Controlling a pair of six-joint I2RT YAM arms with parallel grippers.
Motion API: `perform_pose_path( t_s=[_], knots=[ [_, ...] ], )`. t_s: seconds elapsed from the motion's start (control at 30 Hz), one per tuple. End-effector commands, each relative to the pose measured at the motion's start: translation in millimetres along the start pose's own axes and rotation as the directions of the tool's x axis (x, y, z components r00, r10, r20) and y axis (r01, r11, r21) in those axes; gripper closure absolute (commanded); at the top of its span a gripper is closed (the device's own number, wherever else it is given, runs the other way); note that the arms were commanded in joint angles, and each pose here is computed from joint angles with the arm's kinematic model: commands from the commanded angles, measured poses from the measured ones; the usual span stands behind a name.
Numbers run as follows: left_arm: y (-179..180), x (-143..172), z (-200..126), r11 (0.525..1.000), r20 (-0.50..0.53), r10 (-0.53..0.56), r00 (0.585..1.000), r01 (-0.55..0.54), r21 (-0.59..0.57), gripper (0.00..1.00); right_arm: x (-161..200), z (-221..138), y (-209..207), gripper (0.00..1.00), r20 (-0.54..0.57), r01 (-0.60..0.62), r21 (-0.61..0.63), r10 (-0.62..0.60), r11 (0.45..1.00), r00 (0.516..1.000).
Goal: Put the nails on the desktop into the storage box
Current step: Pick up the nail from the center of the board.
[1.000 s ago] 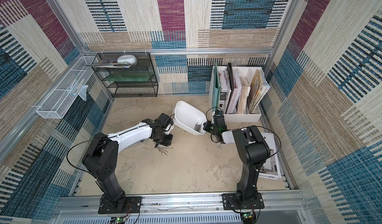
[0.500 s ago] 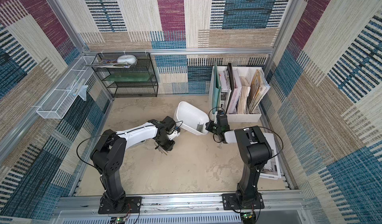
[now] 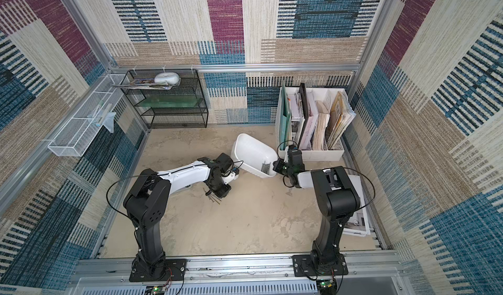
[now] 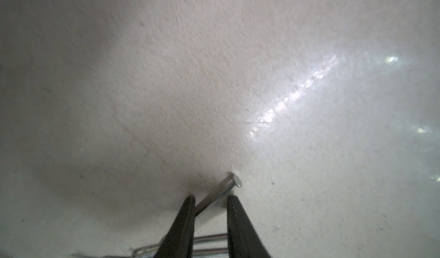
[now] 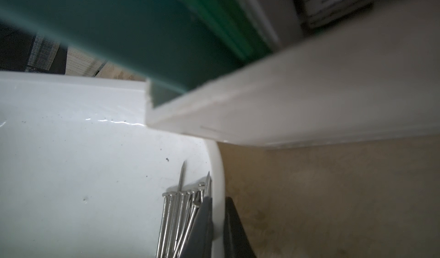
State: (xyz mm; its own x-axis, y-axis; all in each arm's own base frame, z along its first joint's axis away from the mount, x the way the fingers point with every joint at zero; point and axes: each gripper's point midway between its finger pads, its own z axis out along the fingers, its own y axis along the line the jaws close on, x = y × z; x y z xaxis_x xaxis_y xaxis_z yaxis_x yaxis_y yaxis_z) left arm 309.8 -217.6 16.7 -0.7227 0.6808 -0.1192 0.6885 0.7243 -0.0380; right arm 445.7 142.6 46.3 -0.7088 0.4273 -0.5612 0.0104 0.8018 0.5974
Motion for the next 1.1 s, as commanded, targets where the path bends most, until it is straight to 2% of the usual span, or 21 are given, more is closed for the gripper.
perform_pose_path(
  t_s=[0.0,0.03,0.13,0.17,0.47,0.67,0.77,0.87,0.93,1.07],
  knots=[
    [2.8,12.0,12.9,1.000,-0.059,0.017,0.998,-0.018,-0.010,0.74,10.3,-1.6,-17.5,1.00,-0.039,0.017,0.075,-0.014,0.997,0.999],
    [2.2,13.7,15.1,1.000,-0.067,0.016,0.998,-0.016,-0.007,0.77,9.6,-1.4,-17.7,1.00,-0.039,0.018,0.075,-0.015,0.997,0.999],
    [0.7,13.8,16.1,1.000,-0.074,0.014,0.997,-0.014,0.003,0.97,10.6,-1.4,-17.4,1.00,-0.043,0.018,0.072,-0.015,0.997,0.999],
    [0.3,12.5,14.5,1.000,-0.071,0.013,0.997,-0.012,0.004,1.00,10.5,-1.4,-17.0,1.00,-0.042,0.018,0.070,-0.015,0.997,0.999],
    [-19.5,-2.2,-15.2,0.999,-0.018,-0.007,1.000,0.008,0.036,1.00,10.2,-3.3,-13.4,1.00,-0.042,0.016,0.058,-0.014,0.998,0.999],
    [-28.4,-9.9,-75.7,0.996,0.083,-0.068,0.994,0.063,0.063,1.00,7.8,-5.2,-11.4,1.00,-0.041,0.015,0.057,-0.012,0.998,0.999],
    [-45.7,-7.4,-116.7,0.986,0.149,-0.095,0.984,0.073,0.148,1.00,7.8,-6.0,-11.6,1.00,-0.042,0.012,0.058,-0.010,0.998,0.999],
    [-60.4,-14.1,-161.8,0.970,0.251,-0.143,0.958,0.085,0.227,1.00,8.8,-5.9,-8.7,1.00,-0.044,0.013,0.050,-0.011,0.999,0.999],
    [-65.6,-30.4,-192.1,0.955,0.316,-0.201,0.927,0.114,0.273,1.00,10.6,-5.5,-6.3,1.00,-0.047,0.016,0.048,-0.014,0.999,0.999],
    [-68.8,-76.8,-227.7,0.917,0.368,-0.322,0.872,0.190,0.350,1.00,13.1,-3.8,1.8,1.00,-0.050,0.025,0.041,-0.023,0.999,0.998]
  ],
)
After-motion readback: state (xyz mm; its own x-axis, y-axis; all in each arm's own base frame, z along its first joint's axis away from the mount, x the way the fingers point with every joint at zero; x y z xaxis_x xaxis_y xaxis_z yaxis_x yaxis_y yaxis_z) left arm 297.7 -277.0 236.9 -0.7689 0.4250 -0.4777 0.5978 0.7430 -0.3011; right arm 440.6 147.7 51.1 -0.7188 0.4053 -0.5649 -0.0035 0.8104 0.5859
